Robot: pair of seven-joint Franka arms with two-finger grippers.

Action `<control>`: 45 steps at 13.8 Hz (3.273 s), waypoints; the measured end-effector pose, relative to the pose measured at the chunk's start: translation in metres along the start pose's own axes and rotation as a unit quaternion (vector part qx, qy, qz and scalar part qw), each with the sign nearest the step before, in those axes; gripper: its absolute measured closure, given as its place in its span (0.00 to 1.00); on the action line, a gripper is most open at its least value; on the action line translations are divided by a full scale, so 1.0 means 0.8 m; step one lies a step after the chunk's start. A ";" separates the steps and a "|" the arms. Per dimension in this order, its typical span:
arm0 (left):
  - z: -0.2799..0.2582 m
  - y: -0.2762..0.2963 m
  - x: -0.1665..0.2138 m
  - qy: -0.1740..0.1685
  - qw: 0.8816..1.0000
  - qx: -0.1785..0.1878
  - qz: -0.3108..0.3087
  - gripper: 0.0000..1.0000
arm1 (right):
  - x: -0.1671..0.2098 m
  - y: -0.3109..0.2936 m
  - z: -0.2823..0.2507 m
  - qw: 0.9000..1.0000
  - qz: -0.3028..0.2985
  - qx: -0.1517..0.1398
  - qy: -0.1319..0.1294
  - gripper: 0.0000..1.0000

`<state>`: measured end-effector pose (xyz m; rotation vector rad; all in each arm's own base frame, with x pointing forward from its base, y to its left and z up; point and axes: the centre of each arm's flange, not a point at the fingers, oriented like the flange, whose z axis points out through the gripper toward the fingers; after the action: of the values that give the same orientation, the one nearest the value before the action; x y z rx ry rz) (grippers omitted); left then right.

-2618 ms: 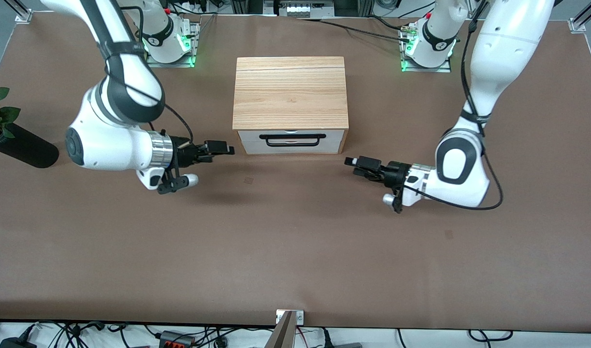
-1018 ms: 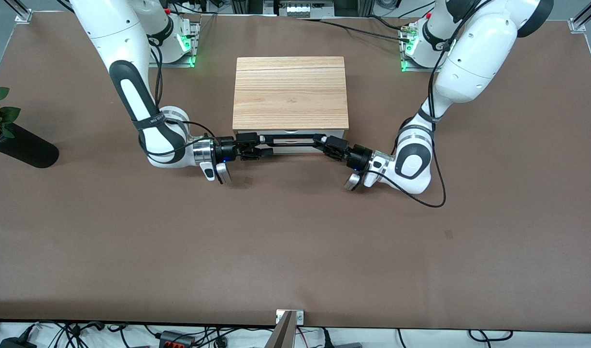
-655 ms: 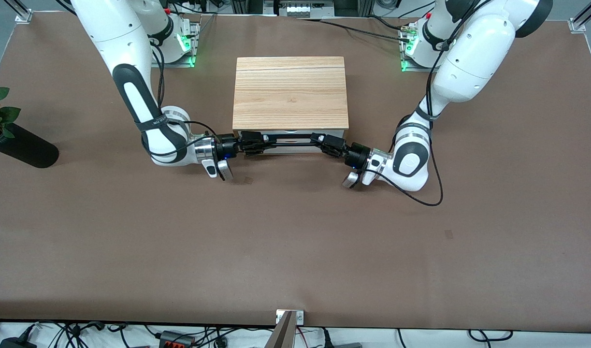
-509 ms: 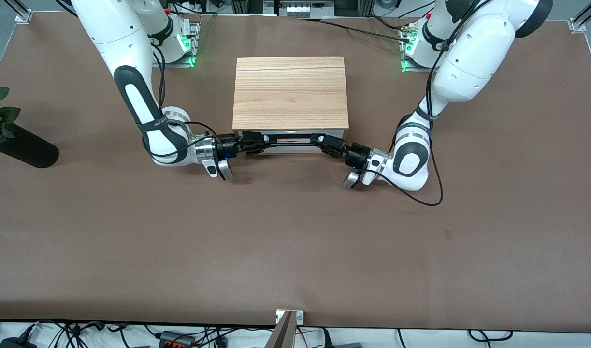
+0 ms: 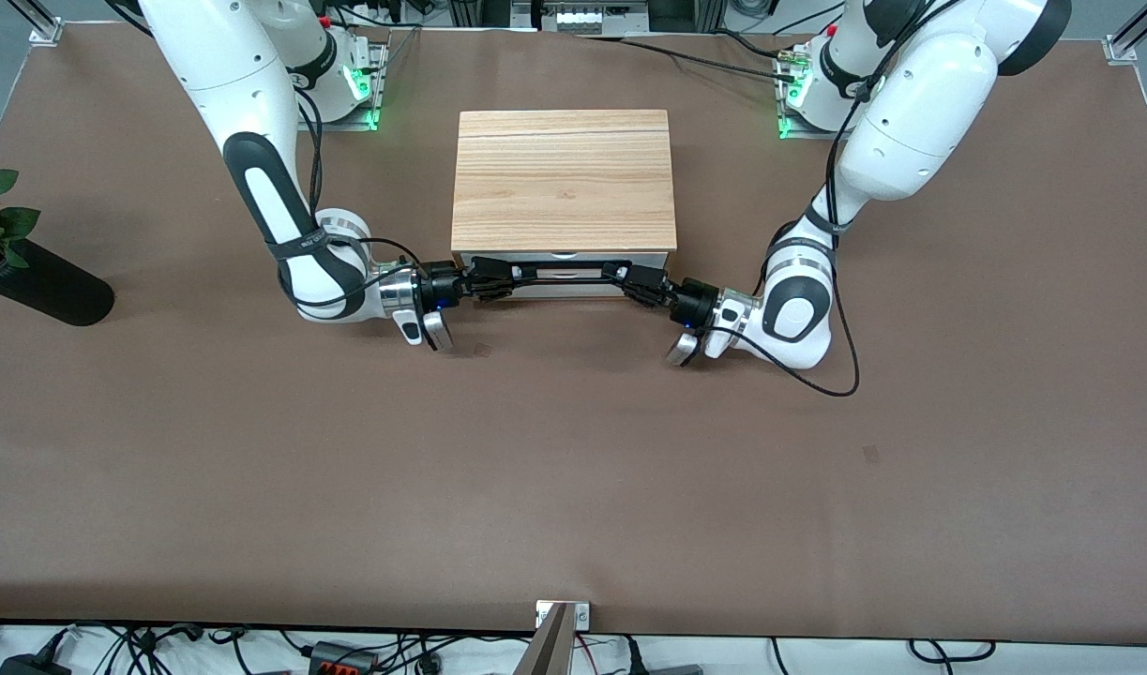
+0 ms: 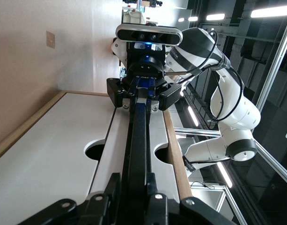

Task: Pull top drawer with both arms simultaneously
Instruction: 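Pull the black handle outward with both grippers to slide the drawer open, then open both grippers and release the black drawer handle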

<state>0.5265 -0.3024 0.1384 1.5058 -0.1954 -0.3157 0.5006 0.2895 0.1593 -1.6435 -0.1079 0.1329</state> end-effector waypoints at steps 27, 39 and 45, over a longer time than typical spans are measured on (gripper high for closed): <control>-0.041 0.024 0.081 0.056 0.996 0.024 0.057 0.81 | 0.096 -0.019 -0.030 0.998 -0.044 -0.036 0.024 0.81; -0.059 0.056 0.107 0.066 0.993 0.029 0.092 0.01 | 0.135 -0.031 -0.017 0.995 -0.051 -0.071 0.039 0.77; -0.062 0.063 0.112 0.068 0.992 0.029 0.099 0.00 | 0.164 -0.057 -0.037 0.985 -0.084 -0.148 0.028 0.13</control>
<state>0.6312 -0.2826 0.1797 1.5460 -0.2457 -0.0490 0.6354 0.2836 0.2042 -1.9244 -0.2321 -0.0623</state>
